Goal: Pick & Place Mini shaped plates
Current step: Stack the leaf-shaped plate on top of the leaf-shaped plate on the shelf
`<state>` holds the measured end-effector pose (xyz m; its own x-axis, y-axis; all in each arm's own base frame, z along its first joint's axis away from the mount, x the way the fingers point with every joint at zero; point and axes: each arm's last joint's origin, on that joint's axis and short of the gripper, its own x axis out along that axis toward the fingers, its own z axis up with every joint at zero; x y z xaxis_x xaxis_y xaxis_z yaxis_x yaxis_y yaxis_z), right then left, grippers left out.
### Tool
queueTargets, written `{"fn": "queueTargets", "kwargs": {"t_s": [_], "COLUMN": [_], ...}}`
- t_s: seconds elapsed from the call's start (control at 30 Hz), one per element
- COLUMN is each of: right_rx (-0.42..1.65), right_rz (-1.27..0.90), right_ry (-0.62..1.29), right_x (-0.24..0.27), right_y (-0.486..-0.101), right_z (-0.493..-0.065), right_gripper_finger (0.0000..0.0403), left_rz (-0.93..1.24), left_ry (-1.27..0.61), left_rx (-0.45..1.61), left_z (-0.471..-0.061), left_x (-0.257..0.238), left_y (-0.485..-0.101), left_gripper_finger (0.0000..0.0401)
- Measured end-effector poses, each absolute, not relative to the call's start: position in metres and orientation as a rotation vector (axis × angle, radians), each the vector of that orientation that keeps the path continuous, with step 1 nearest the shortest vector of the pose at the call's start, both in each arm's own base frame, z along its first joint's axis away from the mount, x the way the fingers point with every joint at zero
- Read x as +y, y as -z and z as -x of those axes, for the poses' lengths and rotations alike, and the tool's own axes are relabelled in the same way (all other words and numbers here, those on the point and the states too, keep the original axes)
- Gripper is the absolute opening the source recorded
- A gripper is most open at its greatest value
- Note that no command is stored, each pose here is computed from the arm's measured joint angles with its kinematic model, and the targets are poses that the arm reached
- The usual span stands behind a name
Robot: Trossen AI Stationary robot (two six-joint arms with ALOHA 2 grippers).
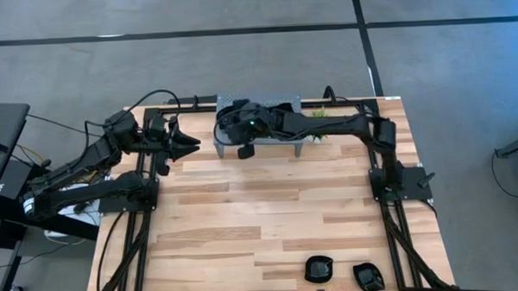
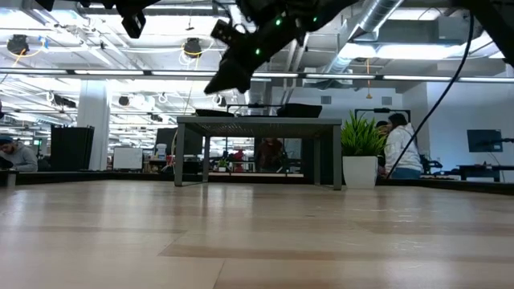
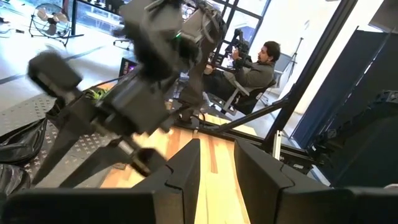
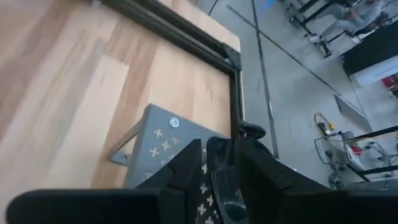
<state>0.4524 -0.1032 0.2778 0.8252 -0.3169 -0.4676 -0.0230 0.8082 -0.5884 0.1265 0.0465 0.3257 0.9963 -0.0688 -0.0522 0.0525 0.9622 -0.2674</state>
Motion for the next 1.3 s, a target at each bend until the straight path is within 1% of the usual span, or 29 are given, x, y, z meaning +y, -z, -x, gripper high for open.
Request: {"fn": "queueTargets", "kwargs": {"t_s": [0.1, 0.27, 0.33, 0.4, 0.47, 0.67, 0.73, 0.8, 0.9, 1.03, 1.2, 1.3], "right_rx": [0.582, 0.553, 0.586, 0.682, 0.815, 1.211, 1.348, 1.436, 1.520, 1.600, 1.669, 1.663], "right_rz": [0.574, 0.437, 0.348, 0.268, 0.164, -0.103, -0.185, -0.263, -0.286, -0.225, -0.202, -0.196], "right_ry": [0.147, 0.058, 0.016, -0.030, -0.049, -0.016, -0.031, -0.062, -0.076, -0.056, 0.011, 0.006], "right_x": [-0.083, -0.020, 0.006, 0.031, 0.058, 0.142, 0.170, 0.198, 0.235, 0.272, 0.296, 0.301], "right_y": [-0.299, -0.351, -0.364, -0.364, -0.354, -0.308, -0.293, -0.283, -0.262, -0.228, -0.192, -0.183], "right_z": [-0.442, -0.410, -0.390, -0.373, -0.359, -0.327, -0.315, -0.306, -0.294, -0.281, -0.274, -0.275], "right_gripper_finger": [0.0099, 0.0102, 0.0101, 0.0102, 0.0102, 0.0102, 0.0102, 0.0102, 0.0102, 0.0102, 0.0102, 0.0102], "left_rz": [0.270, 0.273, 0.272, 0.275, 0.280, 0.310, 0.322, 0.348, 0.377, 0.359, 0.356, 0.392], "left_ry": [0.062, 0.067, 0.080, 0.099, 0.123, 0.179, 0.193, 0.203, 0.217, 0.237, 0.247, 0.251], "left_rx": [0.062, 0.063, 0.066, 0.074, 0.091, 0.169, 0.191, 0.213, 0.225, 0.187, 0.116, 0.084], "left_z": [-0.126, -0.127, -0.127, -0.129, -0.131, -0.137, -0.138, -0.139, -0.140, -0.141, -0.142, -0.142], "left_x": [0.046, 0.046, 0.044, 0.042, 0.039, 0.032, 0.030, 0.028, 0.025, 0.024, 0.024, 0.024], "left_y": [-0.326, -0.326, -0.325, -0.323, -0.318, -0.291, -0.284, -0.278, -0.274, -0.278, -0.285, -0.289], "left_gripper_finger": [0.0100, 0.0100, 0.0100, 0.0100, 0.0100, 0.0100, 0.0100, 0.0100, 0.0100, 0.0100, 0.0100, 0.0100]}}
